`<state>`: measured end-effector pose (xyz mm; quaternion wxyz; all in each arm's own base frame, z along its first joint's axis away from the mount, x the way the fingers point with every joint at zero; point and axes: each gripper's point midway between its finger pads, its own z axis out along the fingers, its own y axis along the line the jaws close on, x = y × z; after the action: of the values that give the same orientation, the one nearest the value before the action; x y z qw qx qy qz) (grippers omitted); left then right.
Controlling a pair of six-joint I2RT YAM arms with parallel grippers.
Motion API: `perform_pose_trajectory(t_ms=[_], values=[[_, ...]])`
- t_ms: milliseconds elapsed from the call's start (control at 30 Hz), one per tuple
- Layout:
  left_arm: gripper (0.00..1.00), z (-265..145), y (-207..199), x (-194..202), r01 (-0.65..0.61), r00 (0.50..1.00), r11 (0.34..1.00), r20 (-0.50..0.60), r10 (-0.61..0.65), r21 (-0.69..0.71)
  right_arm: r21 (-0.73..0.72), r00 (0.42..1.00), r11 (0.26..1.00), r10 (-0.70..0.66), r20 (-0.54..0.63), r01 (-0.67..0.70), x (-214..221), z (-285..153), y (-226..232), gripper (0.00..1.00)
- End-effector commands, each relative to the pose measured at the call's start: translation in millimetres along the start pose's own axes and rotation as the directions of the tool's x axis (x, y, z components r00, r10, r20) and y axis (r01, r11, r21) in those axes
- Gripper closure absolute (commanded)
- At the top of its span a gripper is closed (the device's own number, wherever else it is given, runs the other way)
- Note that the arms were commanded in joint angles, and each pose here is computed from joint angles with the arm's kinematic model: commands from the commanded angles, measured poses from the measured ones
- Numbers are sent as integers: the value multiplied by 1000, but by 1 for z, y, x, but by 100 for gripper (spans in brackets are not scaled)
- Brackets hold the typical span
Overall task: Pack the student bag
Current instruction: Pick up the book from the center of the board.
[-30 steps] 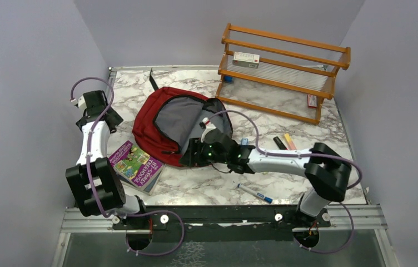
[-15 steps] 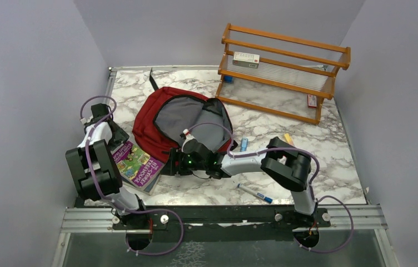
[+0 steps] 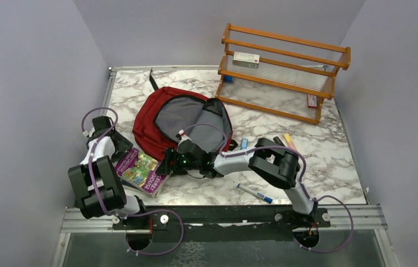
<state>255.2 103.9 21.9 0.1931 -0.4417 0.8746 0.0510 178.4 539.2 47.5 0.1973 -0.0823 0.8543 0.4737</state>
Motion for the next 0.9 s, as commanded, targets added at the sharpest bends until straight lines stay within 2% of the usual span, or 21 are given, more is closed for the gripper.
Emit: perform_pose_trajectory(t_ms=[0, 67, 367, 567, 633, 700, 767, 867], values=[[10, -21, -14, 30, 65, 996, 991, -72, -57, 116, 20, 998, 1000, -10, 61, 9, -11, 3, 1, 32], [10, -28, -17, 27, 77, 996, 988, -51, -71, 136, 34, 997, 999, -12, 78, 10, -13, -1, -1, 35], [9, -40, -18, 11, 41, 999, 989, 5, -43, 143, 6, 989, 1000, -25, 145, 24, -23, -24, 0, 78], [4, -79, -41, -37, -52, 985, 967, 170, 10, 247, 22, 957, 983, -181, 225, 181, -41, -51, 7, 99], [3, -101, -62, -47, -116, 973, 937, 225, 41, 331, 39, 936, 970, -243, 256, 241, -49, -63, 8, 99], [2, -122, -88, -50, -194, 957, 878, 282, 71, 438, 55, 913, 952, -303, 272, 300, -57, -75, 8, 100], [1, -144, -113, -45, -282, 934, 796, 342, 100, 536, 75, 890, 928, -371, 266, 365, -67, -86, 5, 100], [1, -179, -147, -32, -440, 875, 638, 460, 148, 632, 79, 841, 878, -476, 256, 472, -78, -106, 4, 99]])
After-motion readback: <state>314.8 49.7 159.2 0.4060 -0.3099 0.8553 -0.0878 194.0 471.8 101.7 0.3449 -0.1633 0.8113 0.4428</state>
